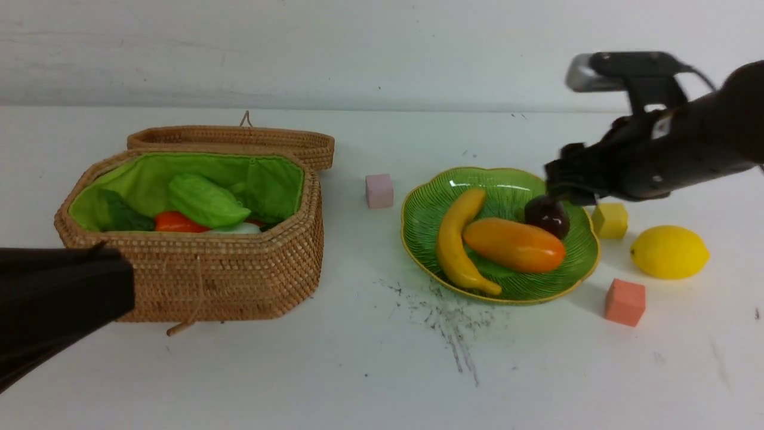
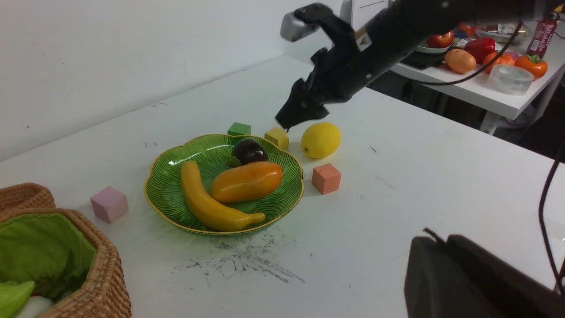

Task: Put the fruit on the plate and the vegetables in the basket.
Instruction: Use the right arm to grab a lemon and put it into the right plate

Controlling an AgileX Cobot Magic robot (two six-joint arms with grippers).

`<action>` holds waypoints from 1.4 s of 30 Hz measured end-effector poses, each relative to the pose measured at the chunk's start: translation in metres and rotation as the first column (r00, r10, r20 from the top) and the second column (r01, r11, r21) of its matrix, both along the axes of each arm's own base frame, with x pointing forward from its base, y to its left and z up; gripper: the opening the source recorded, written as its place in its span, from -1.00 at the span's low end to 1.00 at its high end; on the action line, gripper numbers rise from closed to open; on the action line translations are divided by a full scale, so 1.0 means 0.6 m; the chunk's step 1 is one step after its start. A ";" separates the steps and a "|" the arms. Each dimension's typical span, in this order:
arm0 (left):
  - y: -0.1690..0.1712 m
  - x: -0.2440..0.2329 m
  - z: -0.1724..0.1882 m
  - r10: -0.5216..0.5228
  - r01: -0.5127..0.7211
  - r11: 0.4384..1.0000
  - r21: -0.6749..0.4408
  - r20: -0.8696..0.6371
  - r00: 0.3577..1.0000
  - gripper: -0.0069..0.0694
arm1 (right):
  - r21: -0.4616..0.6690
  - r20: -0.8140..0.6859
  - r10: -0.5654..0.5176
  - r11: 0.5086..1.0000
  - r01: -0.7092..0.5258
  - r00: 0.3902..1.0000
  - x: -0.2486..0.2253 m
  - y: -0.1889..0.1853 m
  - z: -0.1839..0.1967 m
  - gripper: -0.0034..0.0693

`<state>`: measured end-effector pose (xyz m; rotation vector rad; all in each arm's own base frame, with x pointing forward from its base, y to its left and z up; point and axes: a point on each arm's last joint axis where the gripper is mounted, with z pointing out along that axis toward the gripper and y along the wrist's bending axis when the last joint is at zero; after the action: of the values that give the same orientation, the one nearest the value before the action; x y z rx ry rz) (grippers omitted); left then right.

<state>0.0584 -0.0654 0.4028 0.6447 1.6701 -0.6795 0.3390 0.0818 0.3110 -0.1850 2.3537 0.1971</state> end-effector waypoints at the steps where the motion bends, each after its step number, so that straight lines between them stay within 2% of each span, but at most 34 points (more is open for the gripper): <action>1: 0.000 0.000 0.000 -0.001 0.001 1.000 0.001 -0.001 1.000 -0.76 | -0.028 -0.008 -0.035 0.999 0.035 0.999 -0.004 -0.021 0.006 0.03; 3: 0.000 0.000 0.000 -0.001 0.001 1.000 0.002 -0.002 1.000 -0.76 | -0.076 -0.041 -0.102 0.992 0.098 0.994 -0.004 -0.064 0.005 -0.20; 4: 0.000 0.000 0.000 -0.002 0.002 1.000 0.002 -0.002 1.000 -0.76 | -0.082 -0.046 -0.101 0.992 0.097 0.994 -0.005 -0.064 0.004 -0.22; 5: 0.000 0.000 -0.001 -0.003 0.003 1.000 0.005 -0.005 1.000 -0.76 | -0.114 -0.101 -0.153 0.983 0.142 0.983 -0.003 -0.100 -0.009 -0.32; 7: 0.000 -0.001 -0.002 -0.005 0.005 1.000 0.008 -0.008 1.000 -0.76 | -0.125 -0.169 -0.201 0.975 0.181 0.965 0.000 -0.127 -0.027 -0.33; 8: 0.000 -0.001 -0.002 -0.006 0.006 1.000 0.009 -0.009 1.000 -0.76 | -0.112 -0.239 -0.240 0.969 0.219 0.941 0.007 -0.143 -0.042 -0.29; 9: 0.000 -0.001 -0.002 -0.006 0.006 1.000 0.009 -0.009 1.000 -0.76 | -0.105 -0.246 -0.249 0.968 0.230 0.937 0.008 -0.147 -0.043 -0.26; 10: 0.000 -0.001 -0.002 -0.006 0.006 1.000 0.009 -0.010 1.000 -0.76 | -0.067 -0.307 -0.273 0.962 0.265 0.912 0.017 -0.158 -0.058 -0.11; 12: 0.000 -0.001 -0.002 -0.007 0.007 1.000 0.010 -0.011 1.000 -0.76 | -0.037 -0.345 -0.286 0.956 0.292 0.894 0.025 -0.166 -0.068 0.02; 14: 0.000 -0.001 -0.002 -0.007 0.007 1.000 0.011 -0.011 1.000 -0.76 | -0.014 -0.365 -0.276 0.957 0.291 0.889 0.044 -0.174 -0.083 0.32; 17: -0.001 -0.001 -0.003 -0.008 0.009 1.000 0.013 -0.013 1.000 -0.76 | -0.097 -0.300 -0.160 0.986 0.137 0.940 0.072 -0.181 -0.097 0.62; 20: -0.001 -0.002 -0.003 -0.010 0.010 1.000 0.014 -0.016 1.000 -0.76 | -0.248 -0.259 0.019 0.965 -0.085 0.966 0.089 -0.187 -0.113 0.83; 21: -0.001 -0.002 -0.004 -0.011 0.011 1.000 0.017 -0.018 1.000 -0.76 | -0.291 -0.262 0.075 0.944 -0.153 0.962 0.091 -0.188 -0.118 0.87; 23: -0.001 -0.003 -0.005 -0.016 0.017 1.000 0.024 -0.026 1.000 -0.76 | -0.391 -0.290 0.216 0.863 -0.321 0.932 0.092 -0.191 -0.125 0.92; 25: -0.001 -0.003 -0.006 -0.018 0.019 0.999 0.027 -0.029 0.999 -0.76 | -0.438 -0.306 0.297 0.800 -0.410 0.905 0.093 -0.191 -0.125 0.93; 29: -0.001 -0.003 -0.006 -0.018 0.019 0.999 0.028 -0.029 0.999 -0.76 | -0.501 -0.306 0.384 0.713 -0.490 0.871 0.100 -0.192 -0.126 0.93; 31: -0.001 -0.003 -0.006 -0.018 0.019 0.999 0.029 -0.029 0.999 -0.76 | -0.510 -0.311 0.399 0.696 -0.506 0.863 0.111 -0.193 -0.132 0.93; 35: -0.001 -0.003 -0.006 -0.017 0.018 0.999 0.030 -0.028 0.999 -0.76 | -0.493 -0.343 0.408 0.689 -0.531 0.846 0.136 -0.195 -0.150 0.93; 42: -0.001 -0.003 -0.006 -0.017 0.018 0.999 0.031 -0.028 0.999 -0.74 | -0.403 -0.413 0.427 0.707 -0.582 0.804 0.189 -0.195 -0.192 0.93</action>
<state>0.0568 -0.0659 0.3991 0.6751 1.7051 -0.6789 0.4527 -0.0354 0.1957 -1.1629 2.5448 -0.1679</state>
